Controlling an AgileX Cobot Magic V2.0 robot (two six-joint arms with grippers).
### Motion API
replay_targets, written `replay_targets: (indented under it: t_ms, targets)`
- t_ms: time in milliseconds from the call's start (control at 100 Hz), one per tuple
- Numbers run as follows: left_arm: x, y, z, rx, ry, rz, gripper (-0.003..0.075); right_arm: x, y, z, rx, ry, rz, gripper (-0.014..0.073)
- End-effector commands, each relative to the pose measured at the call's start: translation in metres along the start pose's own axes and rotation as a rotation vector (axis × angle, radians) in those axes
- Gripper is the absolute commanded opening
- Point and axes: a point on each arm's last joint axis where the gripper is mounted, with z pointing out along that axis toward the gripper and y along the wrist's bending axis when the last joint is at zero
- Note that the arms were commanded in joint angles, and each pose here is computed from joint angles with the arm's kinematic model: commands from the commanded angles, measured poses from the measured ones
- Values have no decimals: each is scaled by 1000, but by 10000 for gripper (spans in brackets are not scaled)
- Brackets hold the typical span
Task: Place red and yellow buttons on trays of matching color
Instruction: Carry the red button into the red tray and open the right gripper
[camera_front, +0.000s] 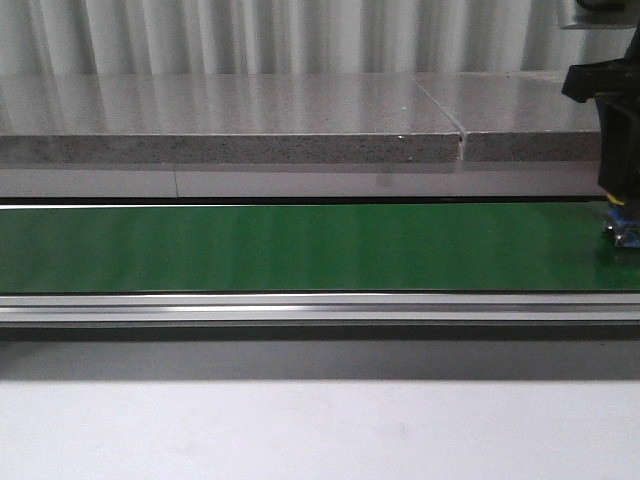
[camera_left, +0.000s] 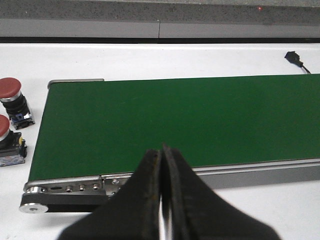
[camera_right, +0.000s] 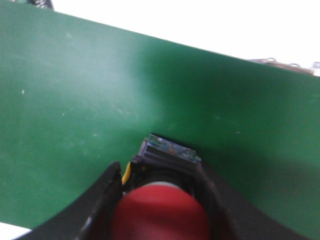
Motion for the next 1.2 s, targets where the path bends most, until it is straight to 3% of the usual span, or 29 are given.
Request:
replay_targets:
  t_ms: [0, 320, 680, 1190]
  targets:
    - [-14, -2, -4, 8, -97, -12, -20, -8, -11, -40, 45, -149, 34, 237]
    - [-14, -2, -4, 8, -97, -12, -20, -18, -76, -81, 148, -268, 196, 237]
    - [-15, -2, -4, 8, -101, -12, -20, -12, -144, -63, 223, -276, 364, 237]
    - [-15, -2, -4, 8, -101, -12, -20, -47, -179, -11, 207, -296, 409, 237]
